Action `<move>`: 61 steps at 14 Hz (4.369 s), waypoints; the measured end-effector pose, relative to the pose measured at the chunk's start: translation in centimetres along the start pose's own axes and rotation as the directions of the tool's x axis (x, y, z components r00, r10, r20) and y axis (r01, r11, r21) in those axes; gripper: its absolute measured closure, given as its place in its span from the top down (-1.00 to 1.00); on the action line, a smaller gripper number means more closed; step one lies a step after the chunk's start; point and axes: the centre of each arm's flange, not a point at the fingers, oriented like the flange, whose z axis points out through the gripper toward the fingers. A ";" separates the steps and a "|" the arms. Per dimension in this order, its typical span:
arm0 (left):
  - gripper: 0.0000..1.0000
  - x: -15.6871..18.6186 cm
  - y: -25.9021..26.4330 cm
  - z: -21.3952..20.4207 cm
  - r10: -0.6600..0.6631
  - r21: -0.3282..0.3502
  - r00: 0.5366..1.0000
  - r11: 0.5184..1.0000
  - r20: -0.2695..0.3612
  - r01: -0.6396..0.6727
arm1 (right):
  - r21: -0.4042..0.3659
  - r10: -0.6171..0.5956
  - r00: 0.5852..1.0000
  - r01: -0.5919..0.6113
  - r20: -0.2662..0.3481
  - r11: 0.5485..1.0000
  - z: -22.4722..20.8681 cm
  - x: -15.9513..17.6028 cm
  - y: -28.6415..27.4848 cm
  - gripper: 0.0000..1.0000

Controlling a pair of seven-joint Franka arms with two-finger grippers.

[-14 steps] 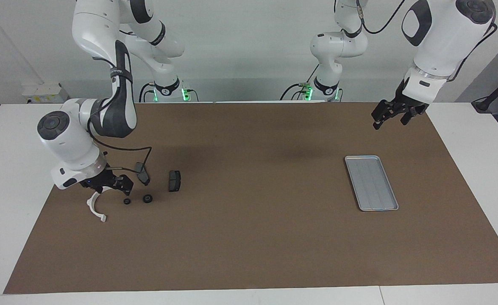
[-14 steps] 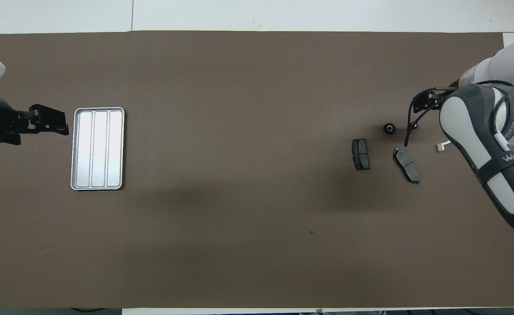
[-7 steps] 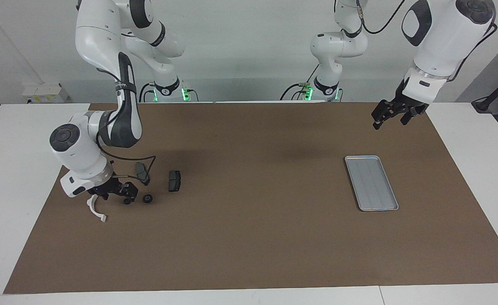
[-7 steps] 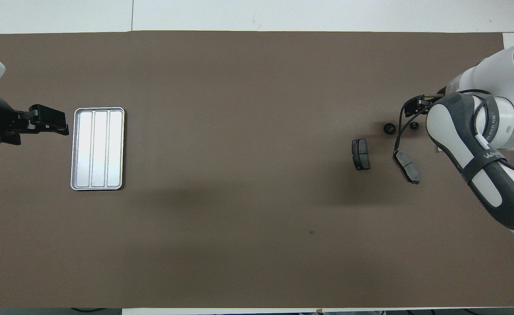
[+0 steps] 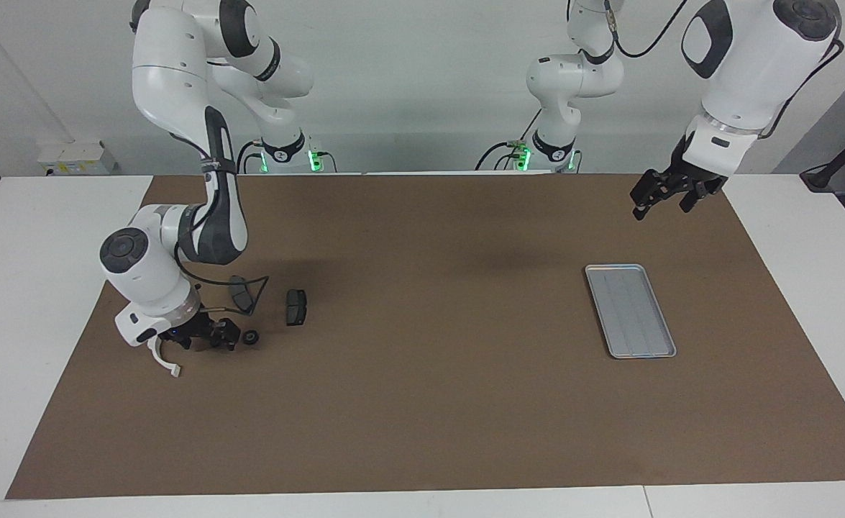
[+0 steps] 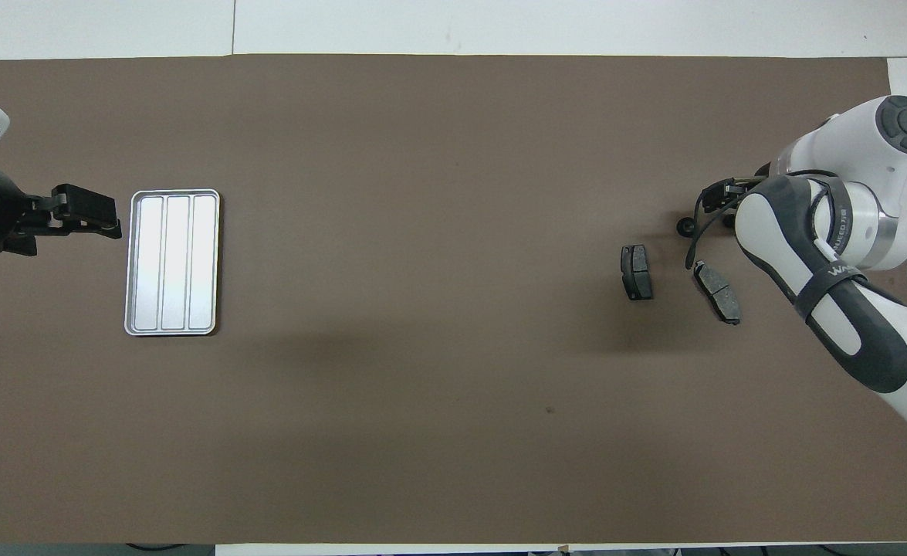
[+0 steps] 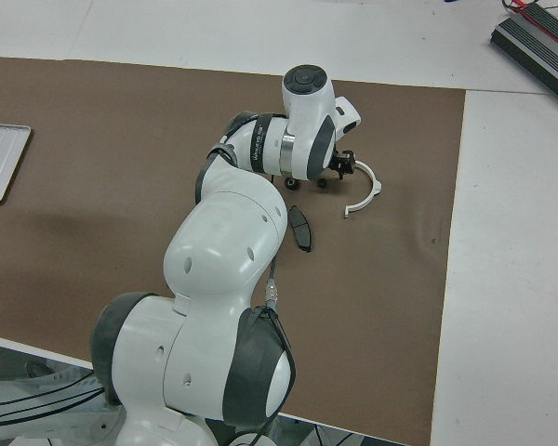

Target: Pick bearing gear from pile to tray

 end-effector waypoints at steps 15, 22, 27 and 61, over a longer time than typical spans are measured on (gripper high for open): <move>1.00 0.0 0.0 0.0 0.000 0.000 1.000 1.000 0.001 0.000 | 0.000 -0.040 0.999 0.040 0.034 0.999 0.9 -1.5 0.1 0.02; 1.00 0.0 0.0 0.0 0.000 0.000 1.000 1.000 0.001 0.000 | -0.001 -0.047 0.999 0.048 0.026 0.999 0.1 -1.1 -0.3 -0.52; 1.00 0.0 0.0 0.0 0.000 0.000 1.000 1.000 0.001 0.000 | 0.003 -0.058 0.998 0.058 -0.013 0.998 -11.0 2.3 -4.9 -0.52; 1.00 0.0 0.1 0.0 0.001 0.000 1.000 1.000 0.002 -0.001 | 0.059 0.038 0.999 -0.040 0.030 0.997 -0.6 -15.4 -45.2 0.06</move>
